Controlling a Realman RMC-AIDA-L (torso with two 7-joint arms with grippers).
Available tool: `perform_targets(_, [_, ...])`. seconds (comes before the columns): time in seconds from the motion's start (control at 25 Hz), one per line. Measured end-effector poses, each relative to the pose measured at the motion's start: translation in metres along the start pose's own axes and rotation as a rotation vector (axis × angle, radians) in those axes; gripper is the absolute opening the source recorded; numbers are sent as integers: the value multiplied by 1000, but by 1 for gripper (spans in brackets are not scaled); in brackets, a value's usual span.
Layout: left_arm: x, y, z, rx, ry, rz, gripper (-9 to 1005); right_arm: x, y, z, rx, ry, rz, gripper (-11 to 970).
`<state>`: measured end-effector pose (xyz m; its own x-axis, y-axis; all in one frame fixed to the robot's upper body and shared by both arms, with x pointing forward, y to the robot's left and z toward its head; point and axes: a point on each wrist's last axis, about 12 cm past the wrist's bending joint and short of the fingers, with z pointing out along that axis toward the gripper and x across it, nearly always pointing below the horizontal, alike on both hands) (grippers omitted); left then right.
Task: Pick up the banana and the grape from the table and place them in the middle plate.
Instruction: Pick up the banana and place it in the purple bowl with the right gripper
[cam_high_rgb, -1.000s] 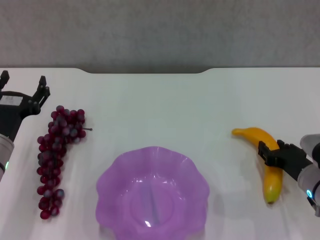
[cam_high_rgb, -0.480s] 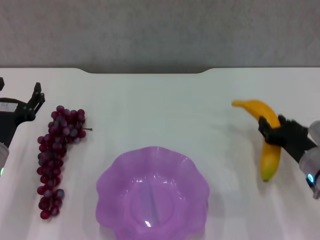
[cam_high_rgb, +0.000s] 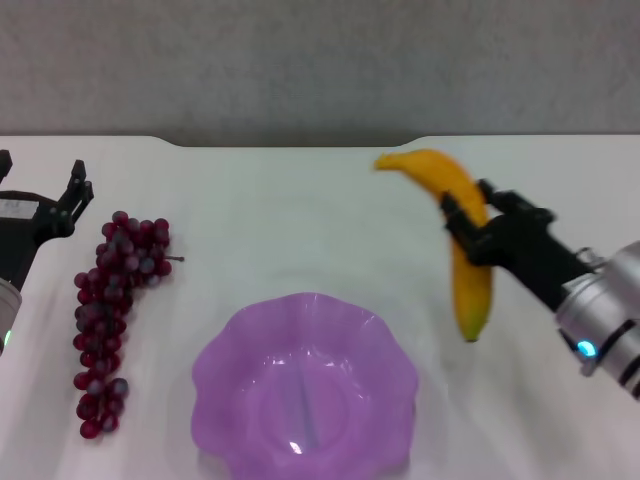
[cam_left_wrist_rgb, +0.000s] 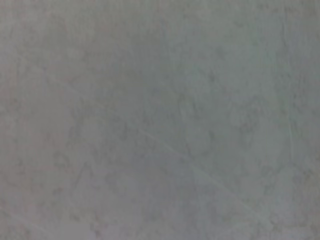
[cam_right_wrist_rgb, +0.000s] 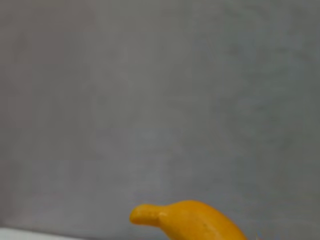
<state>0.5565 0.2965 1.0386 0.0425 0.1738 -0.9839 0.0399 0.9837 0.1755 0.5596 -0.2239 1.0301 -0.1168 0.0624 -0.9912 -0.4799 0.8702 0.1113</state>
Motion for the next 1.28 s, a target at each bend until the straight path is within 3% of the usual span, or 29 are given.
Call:
perform_targets(0.24, [-2,-2,2,5,-5,-1,866,0,29,12,-177,39,-59,512])
perform_targets(0.48, [-6,-7,6,23,-21,1,865,8,43,14,-261,110,-107,512])
perform_targets(0.72, [-7,-8,8,29,-25,-2,863,11,51,14,-305,142,-114,513])
perform_targets(0.92, [-7,-8,8,29,-26,3,862,14,55,9,-410,203,-51,513])
perform_targets(1.08, [-7,-8,8,29,-27,7,862,13,56,5,-493,227,-15,513])
perform_targets(1.28, [-8,-8,8,37,-31,13,861,12,52,4,-504,241,3,513])
